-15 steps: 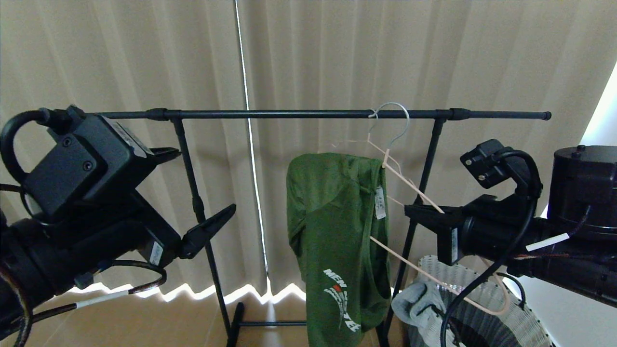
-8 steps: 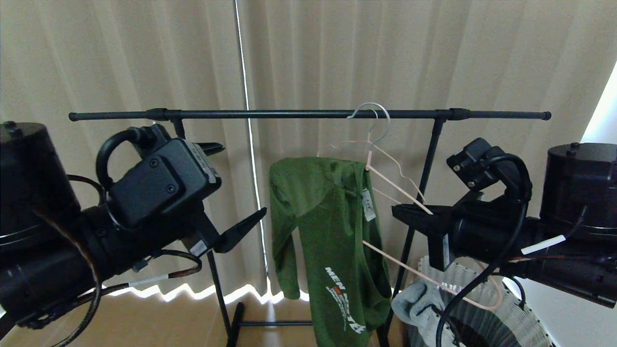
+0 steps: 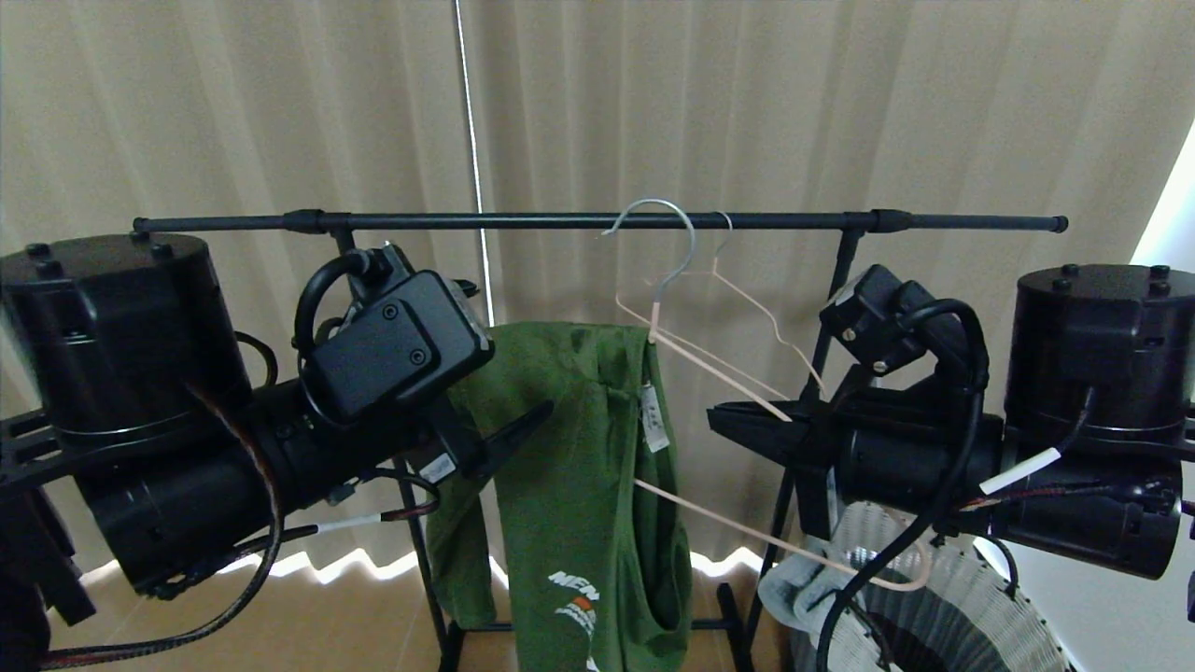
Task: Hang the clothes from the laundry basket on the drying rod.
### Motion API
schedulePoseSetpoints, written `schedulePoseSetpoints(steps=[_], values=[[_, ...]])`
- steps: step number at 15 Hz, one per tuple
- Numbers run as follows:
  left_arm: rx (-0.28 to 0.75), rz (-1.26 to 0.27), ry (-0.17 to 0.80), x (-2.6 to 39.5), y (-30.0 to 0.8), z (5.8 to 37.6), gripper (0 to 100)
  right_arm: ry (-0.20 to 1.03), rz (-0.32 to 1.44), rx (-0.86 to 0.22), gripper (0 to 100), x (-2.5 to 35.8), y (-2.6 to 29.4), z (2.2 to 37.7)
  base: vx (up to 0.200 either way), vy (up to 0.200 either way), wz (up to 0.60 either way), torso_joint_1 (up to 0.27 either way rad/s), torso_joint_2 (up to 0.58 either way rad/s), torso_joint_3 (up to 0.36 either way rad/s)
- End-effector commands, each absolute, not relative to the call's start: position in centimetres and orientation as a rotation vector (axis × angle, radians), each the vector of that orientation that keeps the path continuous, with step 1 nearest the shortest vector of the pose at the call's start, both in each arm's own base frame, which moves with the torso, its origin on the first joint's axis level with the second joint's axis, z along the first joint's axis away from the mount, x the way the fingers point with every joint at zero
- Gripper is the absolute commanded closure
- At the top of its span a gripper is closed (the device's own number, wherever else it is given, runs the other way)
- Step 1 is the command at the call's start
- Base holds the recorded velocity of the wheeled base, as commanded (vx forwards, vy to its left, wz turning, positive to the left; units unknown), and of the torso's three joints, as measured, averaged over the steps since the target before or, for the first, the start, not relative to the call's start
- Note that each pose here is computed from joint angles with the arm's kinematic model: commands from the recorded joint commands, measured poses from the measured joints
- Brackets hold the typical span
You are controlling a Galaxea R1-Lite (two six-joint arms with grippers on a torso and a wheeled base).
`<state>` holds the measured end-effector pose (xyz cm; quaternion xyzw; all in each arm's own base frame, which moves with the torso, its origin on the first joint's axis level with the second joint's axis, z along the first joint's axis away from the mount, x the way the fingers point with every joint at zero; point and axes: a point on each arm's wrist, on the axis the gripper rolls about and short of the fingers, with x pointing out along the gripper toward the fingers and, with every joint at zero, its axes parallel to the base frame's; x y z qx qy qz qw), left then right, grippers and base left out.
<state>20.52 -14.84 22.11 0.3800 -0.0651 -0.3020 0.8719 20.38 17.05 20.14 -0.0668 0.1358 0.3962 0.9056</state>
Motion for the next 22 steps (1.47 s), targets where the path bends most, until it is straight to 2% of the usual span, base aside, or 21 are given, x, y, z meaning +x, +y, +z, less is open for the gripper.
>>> schedulePoseSetpoints(steps=[1, 10, 11, 22], values=[[0.801, -0.633, -0.126, 21.2, -15.3, 21.8, 0, 0.288, 0.841, -0.143, 100, 20.0, 17.5, 19.9, 0.0, 0.0, 0.0, 0.0, 0.0, 0.0], [0.859, -0.601, -0.105, 22.2, -14.6, 21.3, 0, 0.256, 0.959, -0.144, 100, 18.7, 19.0, 20.1, 0.0, 0.0, 0.0, 0.0, 0.0, 0.0], [0.859, -0.599, -0.105, 22.3, -14.6, 21.3, 100, 0.248, 0.967, -0.142, 100, 18.6, 19.1, 20.1, 0.0, 0.0, 0.0, 0.0, 0.0, 0.0], [0.86, -0.599, -0.096, 22.3, -14.6, 21.0, 100, 0.247, 0.979, -0.14, 100, 18.5, 19.2, 20.0, 0.0, 0.0, 0.0, 0.0, 0.0, 0.0]])
